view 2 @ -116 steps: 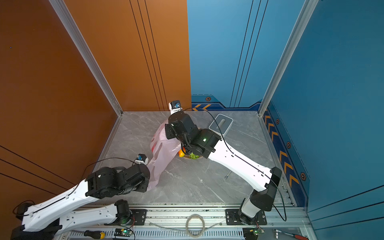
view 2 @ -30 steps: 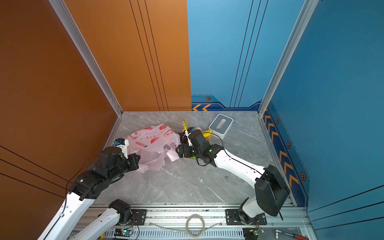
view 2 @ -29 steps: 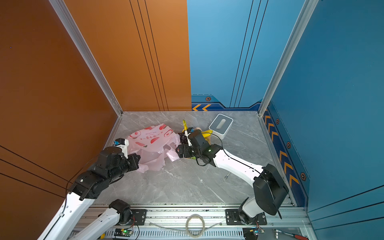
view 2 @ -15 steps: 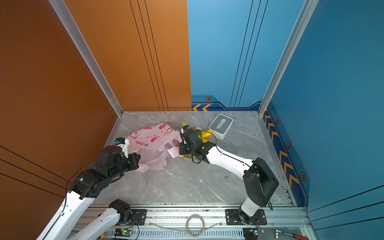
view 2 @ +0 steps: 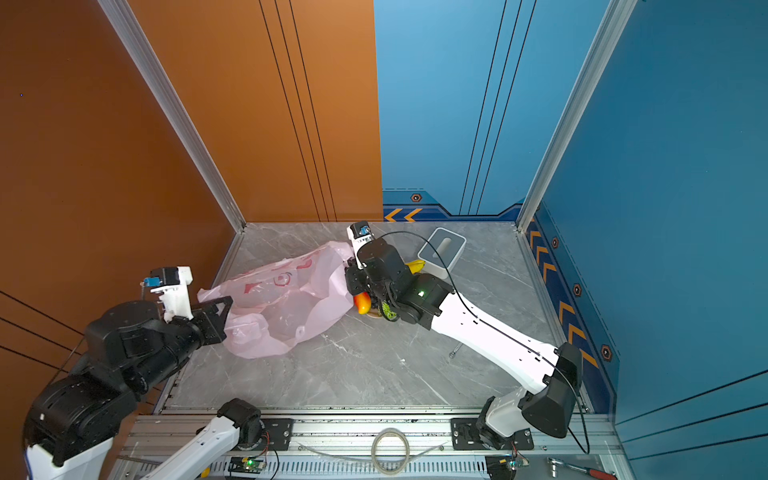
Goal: Place the fruits into the plastic bag
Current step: Shake the plastic bag at the middle-left of the table.
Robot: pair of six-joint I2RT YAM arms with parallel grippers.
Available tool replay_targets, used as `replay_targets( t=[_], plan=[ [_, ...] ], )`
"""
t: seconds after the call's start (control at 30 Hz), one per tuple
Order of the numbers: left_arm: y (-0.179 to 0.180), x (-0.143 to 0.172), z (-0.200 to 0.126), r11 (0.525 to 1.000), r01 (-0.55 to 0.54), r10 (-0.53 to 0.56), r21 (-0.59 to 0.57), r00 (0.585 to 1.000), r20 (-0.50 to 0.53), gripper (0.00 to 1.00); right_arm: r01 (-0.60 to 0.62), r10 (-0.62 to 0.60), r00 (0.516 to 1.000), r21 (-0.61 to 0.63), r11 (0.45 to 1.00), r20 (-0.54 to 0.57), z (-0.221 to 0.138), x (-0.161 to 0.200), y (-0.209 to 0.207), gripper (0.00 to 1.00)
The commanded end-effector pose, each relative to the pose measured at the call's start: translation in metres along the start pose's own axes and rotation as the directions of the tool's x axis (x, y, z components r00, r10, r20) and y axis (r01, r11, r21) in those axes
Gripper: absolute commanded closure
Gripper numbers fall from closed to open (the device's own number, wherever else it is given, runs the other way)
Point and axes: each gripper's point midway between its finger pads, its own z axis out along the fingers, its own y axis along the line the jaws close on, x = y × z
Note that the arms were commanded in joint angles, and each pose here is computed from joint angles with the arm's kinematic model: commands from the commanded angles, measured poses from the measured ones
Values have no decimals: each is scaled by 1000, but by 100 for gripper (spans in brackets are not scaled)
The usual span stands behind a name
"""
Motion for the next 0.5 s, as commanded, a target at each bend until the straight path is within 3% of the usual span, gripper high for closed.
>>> replay_targets(
  t=[0.0,0.17,0.27,0.37,0.47],
  plan=[
    [14,31,32,991,-64,40,-119,980,-195,100,75,-71,993,32,997,-92,28,20,0,100],
    [6,15,69,983,-104,61,-153,963,-262,100,103,-102,995,27,994,-16,69,-8,13,100],
    [0,-14,90,990,-58,23,-129,967,-253,100,133,-133,987,12,991,89,87,-45,27,100],
    [-16,-69,86,993,-71,60,-91,991,-117,100,189,-184,955,-1,982,231,79,-91,49,100],
    [-44,-126,50,994,-110,110,-8,989,97,100,245,-220,885,-8,970,411,45,-141,74,100]
  ],
)
